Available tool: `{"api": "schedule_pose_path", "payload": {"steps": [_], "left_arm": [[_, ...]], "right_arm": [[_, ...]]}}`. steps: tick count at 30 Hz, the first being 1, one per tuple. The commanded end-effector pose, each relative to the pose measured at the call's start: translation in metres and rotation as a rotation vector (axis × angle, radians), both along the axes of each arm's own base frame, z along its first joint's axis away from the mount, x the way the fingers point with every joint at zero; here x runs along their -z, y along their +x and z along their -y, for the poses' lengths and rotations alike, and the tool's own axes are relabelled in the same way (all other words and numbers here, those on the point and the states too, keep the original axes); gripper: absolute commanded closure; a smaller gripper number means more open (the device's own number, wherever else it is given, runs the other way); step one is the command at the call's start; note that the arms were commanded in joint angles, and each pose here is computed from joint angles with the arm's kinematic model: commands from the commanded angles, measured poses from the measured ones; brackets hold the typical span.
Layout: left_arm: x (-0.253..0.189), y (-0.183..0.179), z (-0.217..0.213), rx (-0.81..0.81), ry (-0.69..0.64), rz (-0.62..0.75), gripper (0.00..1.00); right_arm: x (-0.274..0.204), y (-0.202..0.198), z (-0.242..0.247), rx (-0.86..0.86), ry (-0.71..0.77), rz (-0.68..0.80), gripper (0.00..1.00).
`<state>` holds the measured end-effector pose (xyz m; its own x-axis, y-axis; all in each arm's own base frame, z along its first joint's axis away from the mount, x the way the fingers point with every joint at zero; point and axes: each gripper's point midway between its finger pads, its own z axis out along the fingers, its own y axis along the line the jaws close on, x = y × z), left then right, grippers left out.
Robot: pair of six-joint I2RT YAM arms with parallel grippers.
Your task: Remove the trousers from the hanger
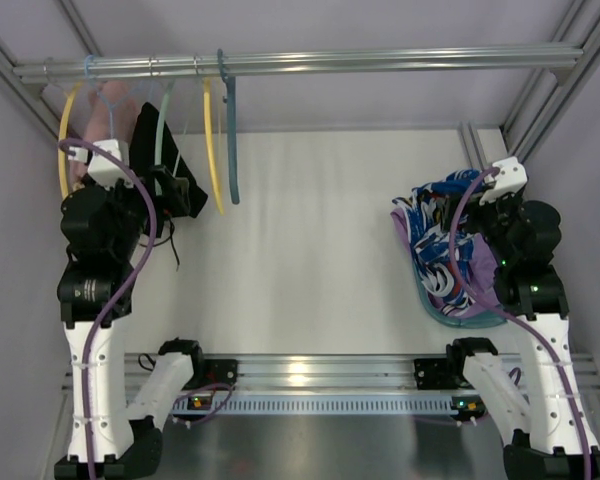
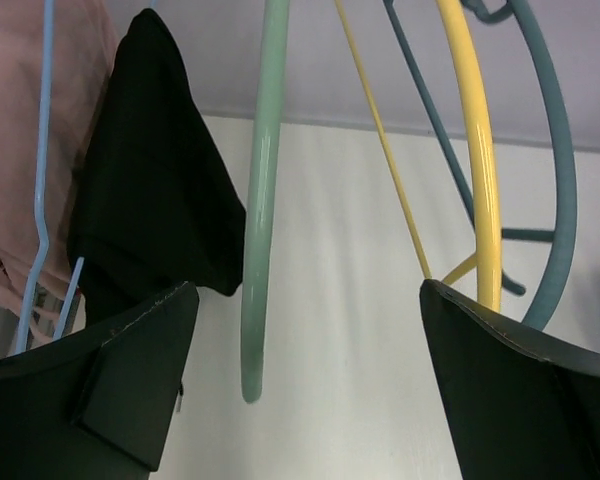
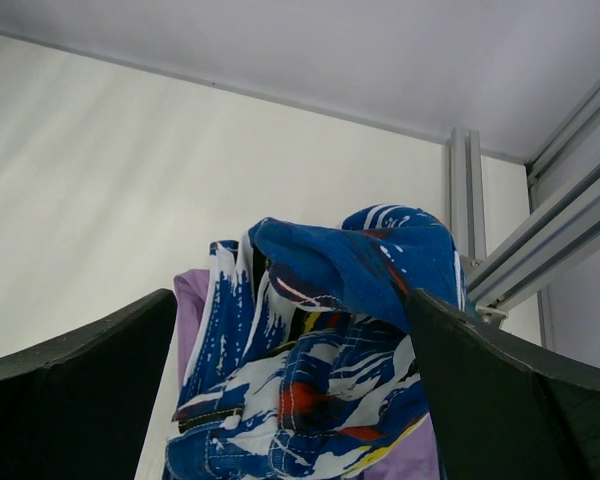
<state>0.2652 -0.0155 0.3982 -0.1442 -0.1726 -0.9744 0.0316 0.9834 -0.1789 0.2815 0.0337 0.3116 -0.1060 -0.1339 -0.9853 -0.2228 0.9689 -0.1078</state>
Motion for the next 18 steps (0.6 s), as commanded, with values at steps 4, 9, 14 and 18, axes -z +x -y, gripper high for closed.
{"api": "schedule_pose_path", "payload": {"steps": [4, 9, 14, 18], "left_arm": [[-0.003, -0.008, 0.010, 0.117, 0.123, -0.087, 0.02], [-0.031, -0.009, 0.044, 0.330, 0.141, -0.023, 0.02], [-0.039, 0.007, 0.064, 0.463, 0.138, -0.023, 0.01], [-0.041, 0.011, 0.088, 0.561, 0.149, -0.022, 0.02]], "right_arm": [[-0.028, -0.010, -0.009, -0.051, 0.038, 0.069, 0.01], [-0.033, -0.012, -0.015, -0.076, 0.071, 0.076, 0.01], [-0.039, -0.016, -0.021, -0.102, 0.096, 0.087, 0.01], [-0.044, -0.023, -0.028, -0.144, 0.106, 0.100, 0.01]]}}
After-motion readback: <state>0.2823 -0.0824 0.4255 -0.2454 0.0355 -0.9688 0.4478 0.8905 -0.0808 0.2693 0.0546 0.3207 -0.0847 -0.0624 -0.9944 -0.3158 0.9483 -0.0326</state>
